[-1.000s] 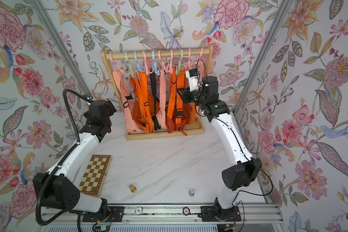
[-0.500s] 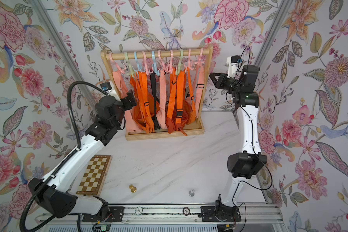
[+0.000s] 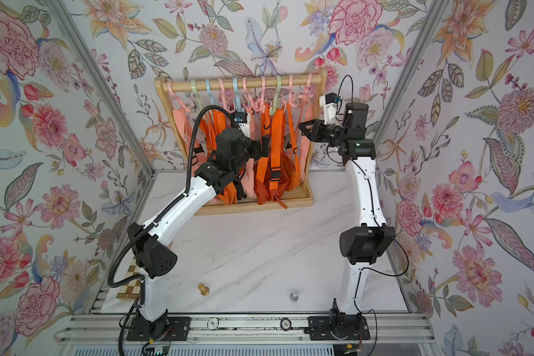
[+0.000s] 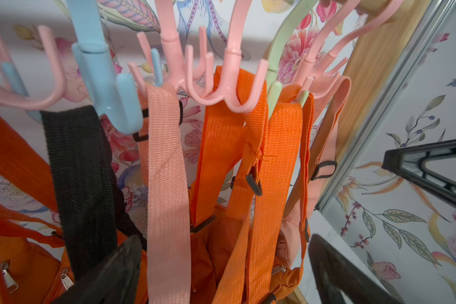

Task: Take the bag off the hook
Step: Pick up the bag from the hook.

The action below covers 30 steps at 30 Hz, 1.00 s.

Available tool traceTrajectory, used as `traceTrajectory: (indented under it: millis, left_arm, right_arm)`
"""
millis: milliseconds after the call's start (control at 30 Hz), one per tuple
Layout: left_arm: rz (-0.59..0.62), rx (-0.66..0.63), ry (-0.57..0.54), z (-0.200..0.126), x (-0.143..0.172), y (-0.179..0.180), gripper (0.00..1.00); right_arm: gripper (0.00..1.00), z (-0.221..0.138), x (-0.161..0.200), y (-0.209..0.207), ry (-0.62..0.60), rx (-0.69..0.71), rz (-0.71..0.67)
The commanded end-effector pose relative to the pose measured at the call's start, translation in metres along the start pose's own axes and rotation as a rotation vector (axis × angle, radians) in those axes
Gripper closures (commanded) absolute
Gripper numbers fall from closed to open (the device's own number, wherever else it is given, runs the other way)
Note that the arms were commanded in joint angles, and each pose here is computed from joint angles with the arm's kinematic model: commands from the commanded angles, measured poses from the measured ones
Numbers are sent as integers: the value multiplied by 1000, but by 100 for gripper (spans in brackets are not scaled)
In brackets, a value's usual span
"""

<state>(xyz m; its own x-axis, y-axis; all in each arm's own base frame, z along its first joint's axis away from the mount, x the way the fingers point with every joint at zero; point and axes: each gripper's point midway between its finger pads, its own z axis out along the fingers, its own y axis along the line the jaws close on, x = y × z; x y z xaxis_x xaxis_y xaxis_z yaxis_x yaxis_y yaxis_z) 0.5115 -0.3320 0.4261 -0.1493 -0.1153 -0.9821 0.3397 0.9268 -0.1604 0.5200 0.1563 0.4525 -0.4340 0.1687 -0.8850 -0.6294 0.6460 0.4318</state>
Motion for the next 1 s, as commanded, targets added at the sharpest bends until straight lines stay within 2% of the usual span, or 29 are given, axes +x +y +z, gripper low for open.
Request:
traceTrajectory:
  millis: [0,367,600,767,967]
  left_arm:
    - [0,23,-27,-6,-20,-3,1]
    - [-28,112,-25,14,-16,-25,1]
    - [-21,93,-29,9,-21,-21,0]
    - [13,-10,-55,-18,-47,3,1]
    - [-13,-164,-81,-63,-70,63,1]
  right_arm:
    - [79,5,1,8,4,41,-79]
    - [75,25,-3,-11,-27,276,-220]
    - [73,32,-9,6,-52,248,-254]
    - [73,44,2,42,-32,176,-278]
    - [73,60,20,95,-6,85,-308]
